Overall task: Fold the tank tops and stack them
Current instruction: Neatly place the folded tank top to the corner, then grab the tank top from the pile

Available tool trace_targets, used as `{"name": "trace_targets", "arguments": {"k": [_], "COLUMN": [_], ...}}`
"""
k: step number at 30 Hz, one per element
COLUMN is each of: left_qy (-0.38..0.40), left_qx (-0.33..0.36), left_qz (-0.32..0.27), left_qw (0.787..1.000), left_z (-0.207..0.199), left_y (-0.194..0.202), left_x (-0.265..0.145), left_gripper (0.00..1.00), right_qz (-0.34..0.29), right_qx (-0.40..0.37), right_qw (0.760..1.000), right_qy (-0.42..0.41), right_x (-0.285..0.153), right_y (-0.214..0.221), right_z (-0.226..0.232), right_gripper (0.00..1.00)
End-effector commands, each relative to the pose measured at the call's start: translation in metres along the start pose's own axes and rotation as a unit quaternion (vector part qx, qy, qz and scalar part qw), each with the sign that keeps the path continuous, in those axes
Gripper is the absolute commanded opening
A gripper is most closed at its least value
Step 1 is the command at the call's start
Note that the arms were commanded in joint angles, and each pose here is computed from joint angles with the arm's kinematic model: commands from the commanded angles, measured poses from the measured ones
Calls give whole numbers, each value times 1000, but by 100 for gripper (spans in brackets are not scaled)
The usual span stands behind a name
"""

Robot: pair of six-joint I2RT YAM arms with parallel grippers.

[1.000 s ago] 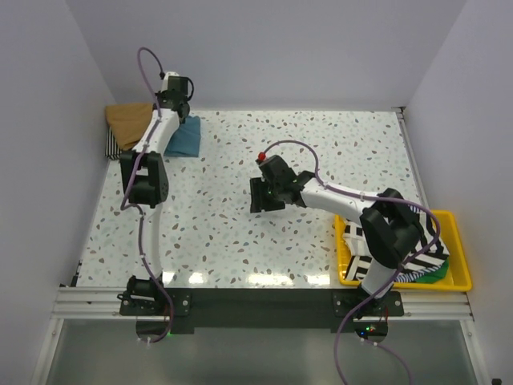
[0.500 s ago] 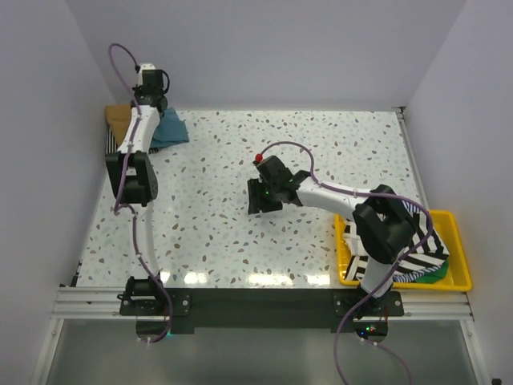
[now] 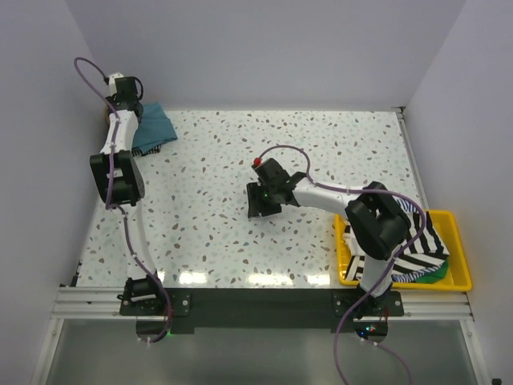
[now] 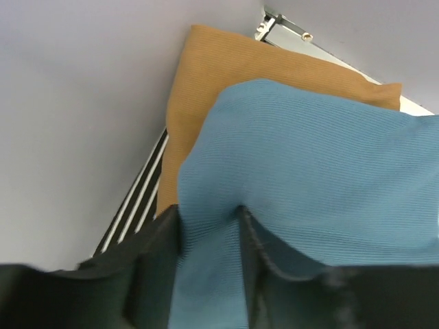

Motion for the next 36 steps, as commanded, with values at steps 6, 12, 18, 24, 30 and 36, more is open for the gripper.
{"name": "trace_targets", "arguments": {"k": [6, 12, 18, 24, 30, 36], "left_qy": [3, 6, 14, 121, 250, 410], "left_qx": [-93, -130, -149, -180, -163, -91], "left_qz": [-44, -73, -101, -107, -101, -75], "left_qw": [995, 989, 984, 970, 949, 904], "left_z": [10, 26, 37, 15, -50, -111], "left_y": [-23, -45, -64, -64, -28, 67], "left_x": [-23, -54, -81, -125, -228, -350], "left_gripper": [57, 65, 74, 76, 76, 76], "right_qz": [-14, -32, -45, -85, -128, -179], "right_qx": [-13, -18, -20, -18, 1, 81], "right_qw": [1000, 999, 999, 996, 990, 966], "right_qy": [-21, -13, -11, 7, 58, 167], "right_x": [-8, -15, -19, -33, -58, -114], "right_y": [-8, -13, -18, -28, -39, -37], "right_z": [11, 9, 11, 10, -4, -57], "right_gripper": [54, 55, 55, 56, 56, 60]}}
Point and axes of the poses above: each gripper's point midway between its finger pads, its own x axis out along the fingers, its own z axis along the line the jaws close on, y = z × x, the point moved 5 cm from there along -x, back along the fingers, and after that the axes turned 11 degrees about x, right-handed, at the moved point
